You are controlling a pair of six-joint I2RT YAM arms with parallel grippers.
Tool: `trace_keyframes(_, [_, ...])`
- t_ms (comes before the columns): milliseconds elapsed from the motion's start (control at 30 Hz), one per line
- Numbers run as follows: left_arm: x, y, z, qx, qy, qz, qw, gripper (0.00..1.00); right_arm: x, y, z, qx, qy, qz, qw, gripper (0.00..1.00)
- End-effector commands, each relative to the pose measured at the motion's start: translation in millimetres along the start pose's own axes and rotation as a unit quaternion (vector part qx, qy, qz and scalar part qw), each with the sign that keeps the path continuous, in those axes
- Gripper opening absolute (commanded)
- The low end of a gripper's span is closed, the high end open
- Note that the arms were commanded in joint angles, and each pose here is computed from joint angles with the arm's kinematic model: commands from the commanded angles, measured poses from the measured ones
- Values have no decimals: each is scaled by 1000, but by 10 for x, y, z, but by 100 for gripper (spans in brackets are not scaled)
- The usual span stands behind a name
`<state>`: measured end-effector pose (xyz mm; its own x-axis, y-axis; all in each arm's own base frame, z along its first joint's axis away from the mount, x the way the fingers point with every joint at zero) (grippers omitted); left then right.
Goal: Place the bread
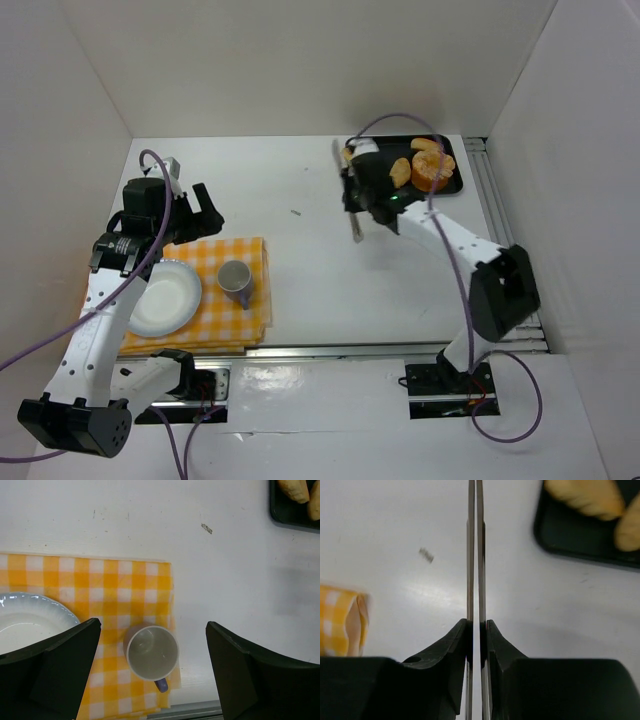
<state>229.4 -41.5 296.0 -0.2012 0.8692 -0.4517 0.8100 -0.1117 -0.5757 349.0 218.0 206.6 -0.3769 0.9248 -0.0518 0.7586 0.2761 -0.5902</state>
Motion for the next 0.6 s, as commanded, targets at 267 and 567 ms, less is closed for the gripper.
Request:
trace_keyframes(267, [-118, -92, -105, -18, -1, 31, 999, 100, -1730, -799, 189, -27, 217, 98, 971, 28])
trace_keyframes(567, [-132, -70, -90, -9, -2, 37, 999, 100, -2289, -933, 286, -51, 322, 85, 941, 39])
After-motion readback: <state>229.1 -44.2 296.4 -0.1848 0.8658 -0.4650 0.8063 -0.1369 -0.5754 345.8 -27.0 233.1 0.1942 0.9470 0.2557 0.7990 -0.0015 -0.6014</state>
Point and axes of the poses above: each gripper's point midway between its finger pads, its own y axis out along the fingers, its own x axis along the line the jaws close on, z = x × y, the point moved 7 cm from there along -y, back along the fingers, and after that the axes turned 11 degrees about -y, right-handed, at the moved point
